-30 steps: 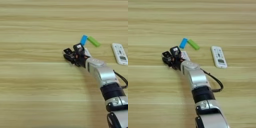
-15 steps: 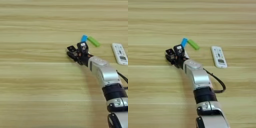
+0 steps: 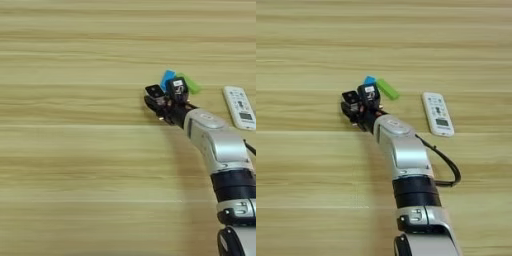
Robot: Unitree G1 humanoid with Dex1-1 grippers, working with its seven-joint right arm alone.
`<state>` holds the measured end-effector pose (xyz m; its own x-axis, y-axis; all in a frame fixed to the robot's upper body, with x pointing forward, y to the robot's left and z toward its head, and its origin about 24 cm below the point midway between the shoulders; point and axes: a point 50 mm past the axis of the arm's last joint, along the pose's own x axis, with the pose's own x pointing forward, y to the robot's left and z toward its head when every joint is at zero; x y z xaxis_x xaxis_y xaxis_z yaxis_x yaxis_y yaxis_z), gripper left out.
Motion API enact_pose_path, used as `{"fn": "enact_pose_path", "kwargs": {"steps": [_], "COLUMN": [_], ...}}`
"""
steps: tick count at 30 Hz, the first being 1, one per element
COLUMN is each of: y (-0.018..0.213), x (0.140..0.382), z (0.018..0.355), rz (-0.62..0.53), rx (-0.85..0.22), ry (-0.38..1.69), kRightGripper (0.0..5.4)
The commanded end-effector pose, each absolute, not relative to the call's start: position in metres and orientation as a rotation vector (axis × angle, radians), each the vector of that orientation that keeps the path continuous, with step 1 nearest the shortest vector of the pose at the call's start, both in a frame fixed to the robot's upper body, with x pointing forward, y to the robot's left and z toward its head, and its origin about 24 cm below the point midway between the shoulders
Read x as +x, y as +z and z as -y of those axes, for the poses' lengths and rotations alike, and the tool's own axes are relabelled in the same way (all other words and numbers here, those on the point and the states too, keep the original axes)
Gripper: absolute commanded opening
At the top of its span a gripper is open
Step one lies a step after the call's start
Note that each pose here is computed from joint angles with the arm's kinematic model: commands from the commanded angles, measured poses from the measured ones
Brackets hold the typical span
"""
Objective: Move the objects on the table
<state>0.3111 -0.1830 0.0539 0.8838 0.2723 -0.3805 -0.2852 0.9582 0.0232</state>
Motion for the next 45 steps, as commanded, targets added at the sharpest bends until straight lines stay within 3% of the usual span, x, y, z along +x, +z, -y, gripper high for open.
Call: {"fn": "enact_pose_path", "kwargs": {"steps": [1, 45], "y": [0.093, 0.077], "x": [0.322, 0.316], "z": [0.193, 0.217], "rz": [-0.242, -0.346], "rx": [-0.071, -0.074], "ry": [0.246, 0.118], "kRightGripper": [2.49, 2.49]}}
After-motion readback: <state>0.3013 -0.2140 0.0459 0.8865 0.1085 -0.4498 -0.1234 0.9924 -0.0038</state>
